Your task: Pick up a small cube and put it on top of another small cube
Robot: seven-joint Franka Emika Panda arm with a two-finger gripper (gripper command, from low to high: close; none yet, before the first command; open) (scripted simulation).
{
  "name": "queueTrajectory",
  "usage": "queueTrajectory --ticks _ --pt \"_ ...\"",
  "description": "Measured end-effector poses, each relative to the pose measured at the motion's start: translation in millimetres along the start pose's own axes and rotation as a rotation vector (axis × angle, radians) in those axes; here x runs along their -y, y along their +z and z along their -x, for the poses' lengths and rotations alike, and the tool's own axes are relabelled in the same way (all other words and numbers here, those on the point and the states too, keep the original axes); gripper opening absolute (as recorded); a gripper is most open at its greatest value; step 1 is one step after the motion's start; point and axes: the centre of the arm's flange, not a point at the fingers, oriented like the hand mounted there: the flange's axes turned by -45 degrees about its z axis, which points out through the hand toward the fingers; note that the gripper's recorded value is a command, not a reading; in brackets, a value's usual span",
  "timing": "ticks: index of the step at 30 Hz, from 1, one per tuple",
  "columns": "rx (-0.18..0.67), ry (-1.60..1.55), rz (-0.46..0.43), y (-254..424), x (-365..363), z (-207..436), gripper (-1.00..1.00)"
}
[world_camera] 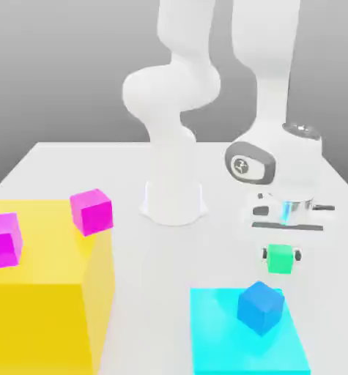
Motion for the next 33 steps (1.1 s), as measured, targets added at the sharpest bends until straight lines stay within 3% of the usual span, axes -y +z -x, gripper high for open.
queueTrajectory --ticks 11,17,26,33 --pt "-0.004 -0.005 0.003 -55.2 0.8 0.8 -1.0" --pt "-0.016 -0.019 0.015 -105.8 -31.4 -78.4 -1.0" --pt "-0.016 -0.041 0.021 -204.1 -150.8 -181.1 -1.0" --pt "-0.009 -0.048 0.011 -289.3 -283.2 -199.3 -1.0"
